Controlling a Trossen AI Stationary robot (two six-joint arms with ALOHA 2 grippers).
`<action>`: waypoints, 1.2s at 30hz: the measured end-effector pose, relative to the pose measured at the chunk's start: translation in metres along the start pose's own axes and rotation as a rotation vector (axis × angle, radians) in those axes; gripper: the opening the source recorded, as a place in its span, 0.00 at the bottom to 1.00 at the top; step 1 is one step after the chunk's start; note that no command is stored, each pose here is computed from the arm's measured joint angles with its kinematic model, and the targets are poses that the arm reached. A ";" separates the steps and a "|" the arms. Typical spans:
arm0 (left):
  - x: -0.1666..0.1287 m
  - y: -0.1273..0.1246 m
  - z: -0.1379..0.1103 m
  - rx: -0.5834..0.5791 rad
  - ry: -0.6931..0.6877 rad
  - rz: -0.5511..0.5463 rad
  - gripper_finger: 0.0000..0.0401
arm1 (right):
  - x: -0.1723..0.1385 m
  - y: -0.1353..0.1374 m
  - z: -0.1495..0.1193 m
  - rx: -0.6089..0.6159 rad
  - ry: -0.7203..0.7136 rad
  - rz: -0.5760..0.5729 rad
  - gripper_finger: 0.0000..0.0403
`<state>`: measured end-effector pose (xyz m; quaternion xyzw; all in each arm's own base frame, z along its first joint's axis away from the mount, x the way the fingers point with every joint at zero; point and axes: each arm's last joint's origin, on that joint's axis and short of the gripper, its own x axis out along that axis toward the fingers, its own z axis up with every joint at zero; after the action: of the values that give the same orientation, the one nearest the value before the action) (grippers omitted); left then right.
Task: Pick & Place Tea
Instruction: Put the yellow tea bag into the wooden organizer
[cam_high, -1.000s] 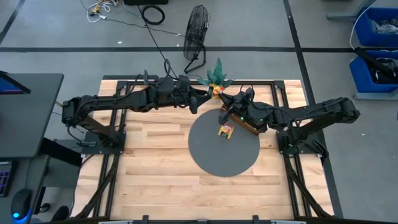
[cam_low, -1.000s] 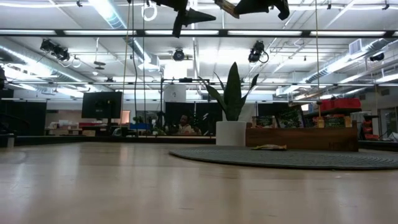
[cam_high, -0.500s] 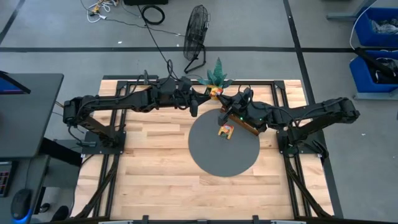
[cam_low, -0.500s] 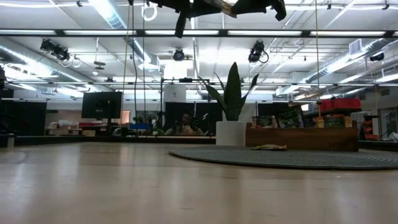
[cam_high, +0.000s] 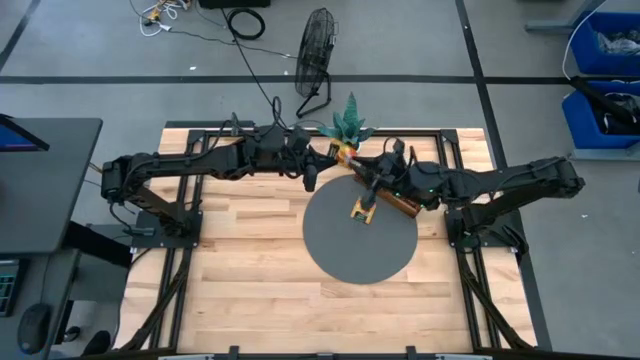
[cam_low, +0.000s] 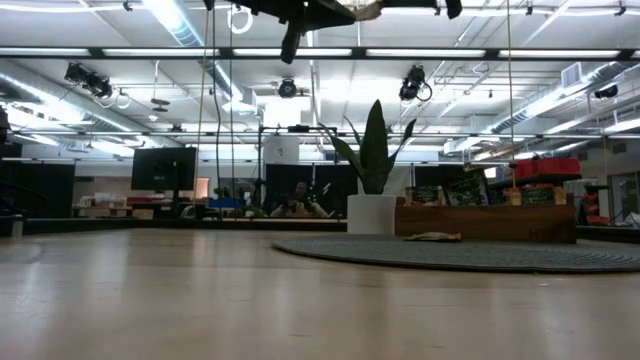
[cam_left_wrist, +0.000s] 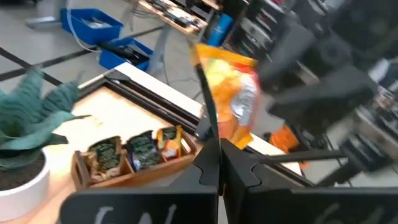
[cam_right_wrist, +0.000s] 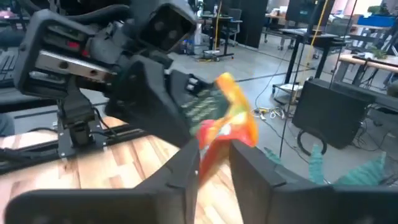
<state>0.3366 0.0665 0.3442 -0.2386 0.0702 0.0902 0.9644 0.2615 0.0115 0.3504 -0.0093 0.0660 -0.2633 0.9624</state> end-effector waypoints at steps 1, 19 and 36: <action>0.000 0.000 0.000 0.004 0.008 -0.010 0.00 | -0.003 -0.002 0.001 -0.003 0.005 0.007 0.25; -0.006 0.006 -0.031 0.244 0.397 -0.185 0.00 | 0.012 -0.016 0.041 0.023 0.339 0.435 0.39; -0.012 0.009 -0.044 0.291 0.534 -0.176 0.00 | 0.103 0.008 0.027 -0.013 0.680 0.686 0.39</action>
<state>0.3192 0.0515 0.3037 -0.1186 0.3122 -0.0705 0.9400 0.3573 -0.0340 0.3643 0.0937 0.3779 0.0814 0.9175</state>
